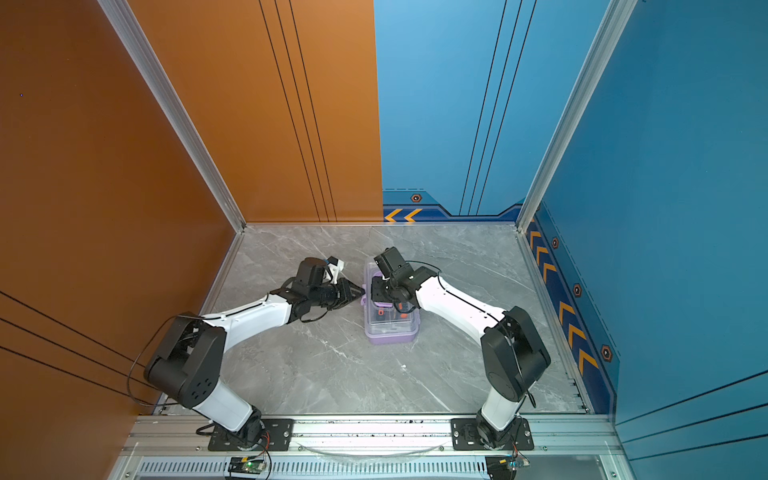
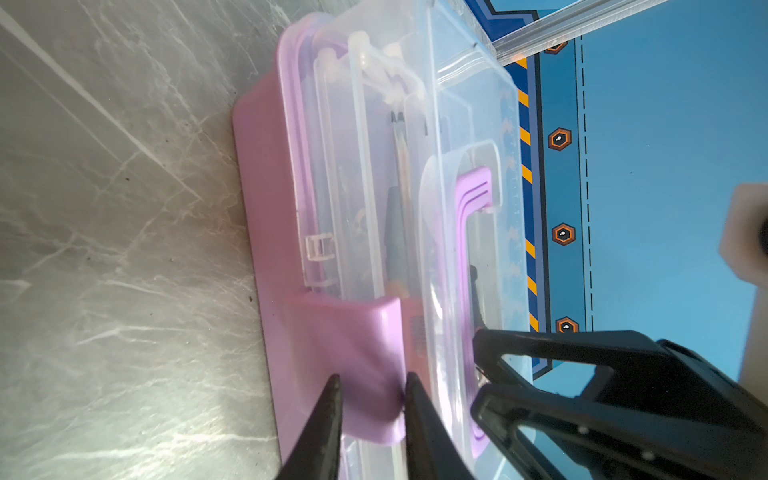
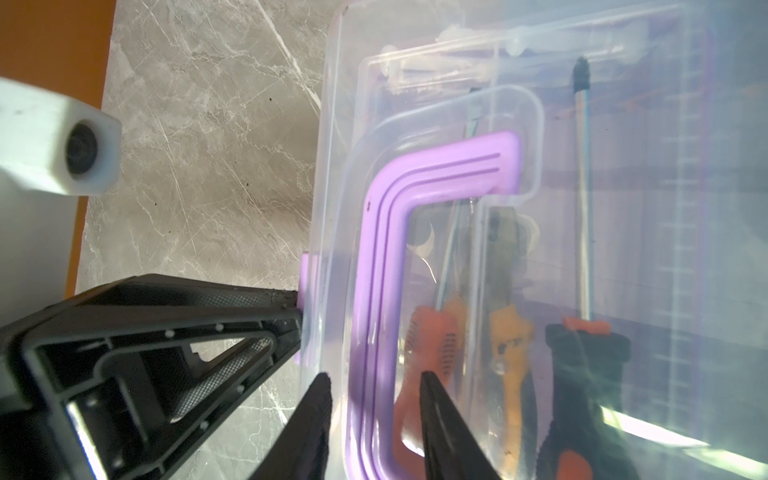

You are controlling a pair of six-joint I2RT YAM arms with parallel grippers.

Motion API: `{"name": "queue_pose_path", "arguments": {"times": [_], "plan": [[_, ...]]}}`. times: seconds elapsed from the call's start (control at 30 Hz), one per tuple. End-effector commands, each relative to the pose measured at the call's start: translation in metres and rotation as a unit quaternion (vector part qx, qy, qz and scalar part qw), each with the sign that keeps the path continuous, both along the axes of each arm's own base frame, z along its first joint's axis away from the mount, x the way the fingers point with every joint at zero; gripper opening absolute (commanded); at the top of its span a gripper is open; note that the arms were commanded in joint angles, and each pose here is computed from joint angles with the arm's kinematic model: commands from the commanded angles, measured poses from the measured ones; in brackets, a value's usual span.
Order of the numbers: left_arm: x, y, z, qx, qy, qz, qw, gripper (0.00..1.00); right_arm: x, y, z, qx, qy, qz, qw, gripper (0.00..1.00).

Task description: Pack the tool kit

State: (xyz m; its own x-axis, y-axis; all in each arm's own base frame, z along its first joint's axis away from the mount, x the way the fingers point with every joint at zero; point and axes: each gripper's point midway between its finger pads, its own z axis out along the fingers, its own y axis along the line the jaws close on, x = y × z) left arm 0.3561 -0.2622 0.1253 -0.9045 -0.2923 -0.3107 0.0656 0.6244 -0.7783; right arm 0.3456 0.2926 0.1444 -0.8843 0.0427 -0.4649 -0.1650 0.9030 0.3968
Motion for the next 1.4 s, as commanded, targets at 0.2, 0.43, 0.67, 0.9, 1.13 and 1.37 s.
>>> {"name": "queue_pose_path", "arguments": {"times": [0.2, 0.43, 0.67, 0.9, 1.13, 1.37], "plan": [[-0.001, -0.009, -0.013, 0.004, 0.011, -0.013, 1.0, 0.26, -0.007, -0.013, -0.016, -0.026, 0.022, -0.004, 0.999, 0.38], [-0.003, -0.012, -0.011, 0.006, 0.005, -0.021, 1.0, 0.27, -0.008, -0.012, -0.018, -0.027, 0.025, -0.003, 0.999, 0.38], [-0.009, -0.015, -0.01, 0.019, 0.004, -0.031, 0.999, 0.25, -0.007, -0.01, -0.02, -0.026, 0.027, -0.001, 0.999, 0.38], [-0.013, -0.014, -0.009, 0.029, 0.002, -0.034, 0.999, 0.22, -0.008, -0.007, -0.023, -0.027, 0.032, 0.002, 0.999, 0.38], [-0.015, -0.012, -0.009, 0.047, 0.001, -0.04, 0.998, 0.21, -0.009, -0.005, -0.024, -0.029, 0.033, 0.005, 0.999, 0.38], [-0.018, -0.012, -0.006, 0.074, -0.006, -0.048, 0.996, 0.29, -0.009, -0.003, -0.025, -0.03, 0.035, 0.007, 0.999, 0.38]]}}
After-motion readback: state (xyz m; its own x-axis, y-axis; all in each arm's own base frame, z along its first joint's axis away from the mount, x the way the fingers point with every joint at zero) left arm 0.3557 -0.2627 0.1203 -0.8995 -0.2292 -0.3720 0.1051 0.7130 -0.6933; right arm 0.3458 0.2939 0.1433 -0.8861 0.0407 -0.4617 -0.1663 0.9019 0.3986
